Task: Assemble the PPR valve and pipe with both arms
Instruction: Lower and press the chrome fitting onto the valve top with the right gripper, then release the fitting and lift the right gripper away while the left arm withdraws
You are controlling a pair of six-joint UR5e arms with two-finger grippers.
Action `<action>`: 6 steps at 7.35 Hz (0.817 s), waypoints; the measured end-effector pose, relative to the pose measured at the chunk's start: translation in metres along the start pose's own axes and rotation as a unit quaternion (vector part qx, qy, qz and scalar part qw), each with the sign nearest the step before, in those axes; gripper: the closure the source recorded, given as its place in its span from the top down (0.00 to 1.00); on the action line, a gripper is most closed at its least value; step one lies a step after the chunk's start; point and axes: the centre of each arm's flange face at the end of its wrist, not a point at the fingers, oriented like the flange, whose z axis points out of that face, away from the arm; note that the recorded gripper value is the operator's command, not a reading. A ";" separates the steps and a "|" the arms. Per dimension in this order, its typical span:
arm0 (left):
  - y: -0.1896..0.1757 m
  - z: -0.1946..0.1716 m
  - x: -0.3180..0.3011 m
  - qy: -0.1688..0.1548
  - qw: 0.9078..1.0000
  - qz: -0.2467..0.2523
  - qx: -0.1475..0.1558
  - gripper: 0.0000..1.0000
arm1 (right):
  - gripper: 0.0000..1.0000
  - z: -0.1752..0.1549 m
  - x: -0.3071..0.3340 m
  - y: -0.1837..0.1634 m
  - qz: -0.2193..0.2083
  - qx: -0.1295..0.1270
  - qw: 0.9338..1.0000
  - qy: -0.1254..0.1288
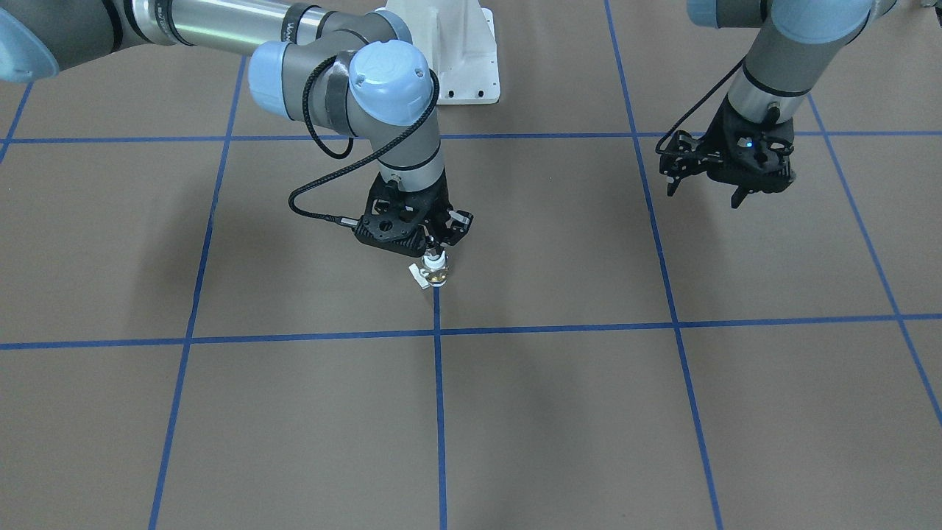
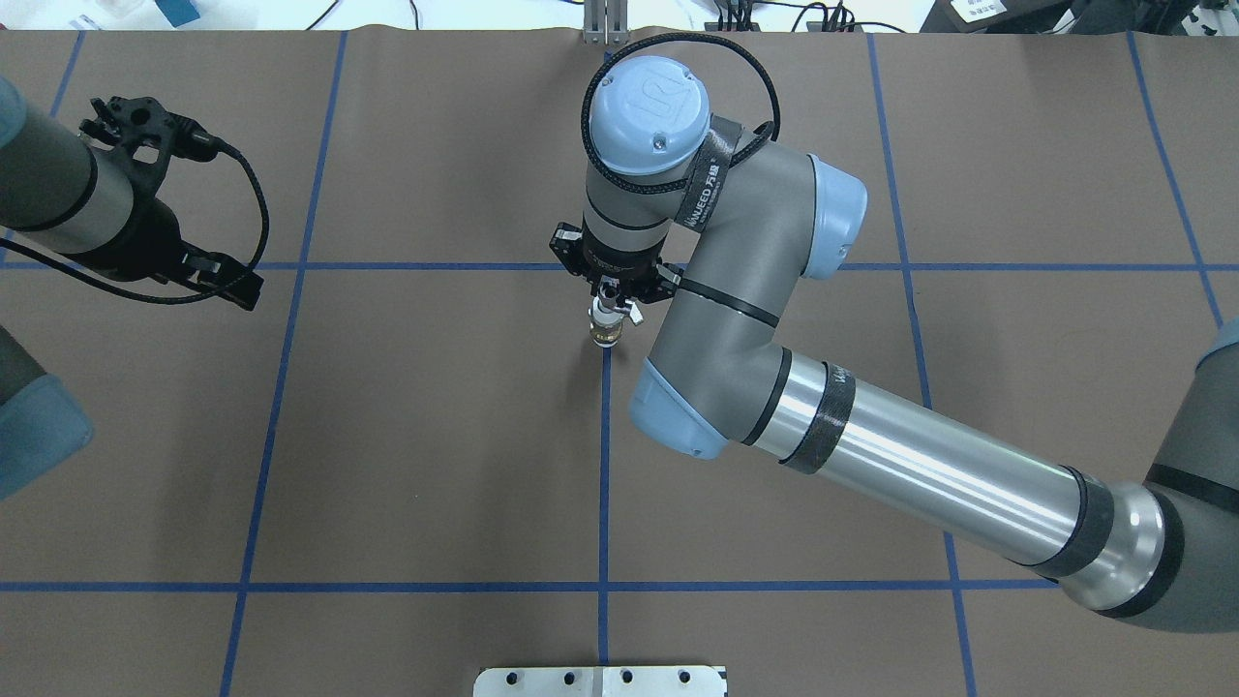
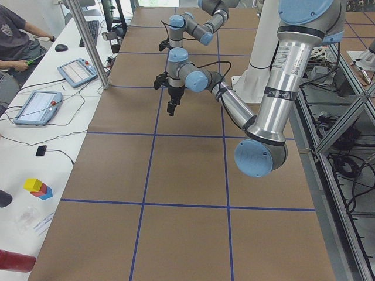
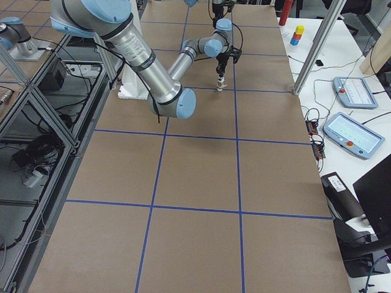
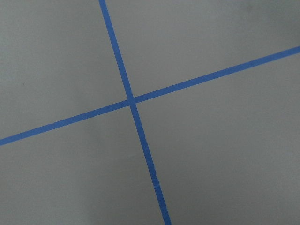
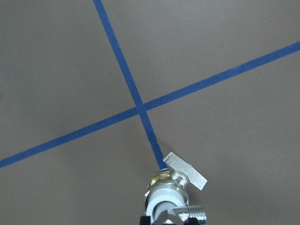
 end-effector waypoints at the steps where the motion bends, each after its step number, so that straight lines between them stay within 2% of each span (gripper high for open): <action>1: 0.000 0.000 0.000 0.000 1.000 0.000 0.000 0.96 | 0.54 0.000 0.000 0.000 0.000 0.001 1.000 0.000; 2: 0.000 0.000 0.001 0.000 1.000 0.000 0.001 0.96 | 0.60 -0.001 0.000 0.001 -0.001 0.002 1.000 -0.001; 3: -0.001 -0.001 0.001 0.001 1.000 0.000 0.001 0.96 | 0.60 -0.001 0.000 0.001 -0.001 0.003 1.000 -0.001; 4: -0.001 -0.001 0.001 0.001 1.000 0.000 0.001 0.96 | 0.70 -0.002 -0.001 0.001 -0.002 0.003 1.000 -0.002; 5: -0.001 -0.001 0.001 0.001 1.000 0.000 0.001 0.96 | 1.00 -0.003 -0.002 0.001 -0.003 0.003 1.000 -0.003; 6: -0.001 -0.001 0.002 0.001 1.000 0.000 0.001 0.96 | 1.00 -0.005 -0.003 0.002 -0.004 0.004 1.000 -0.004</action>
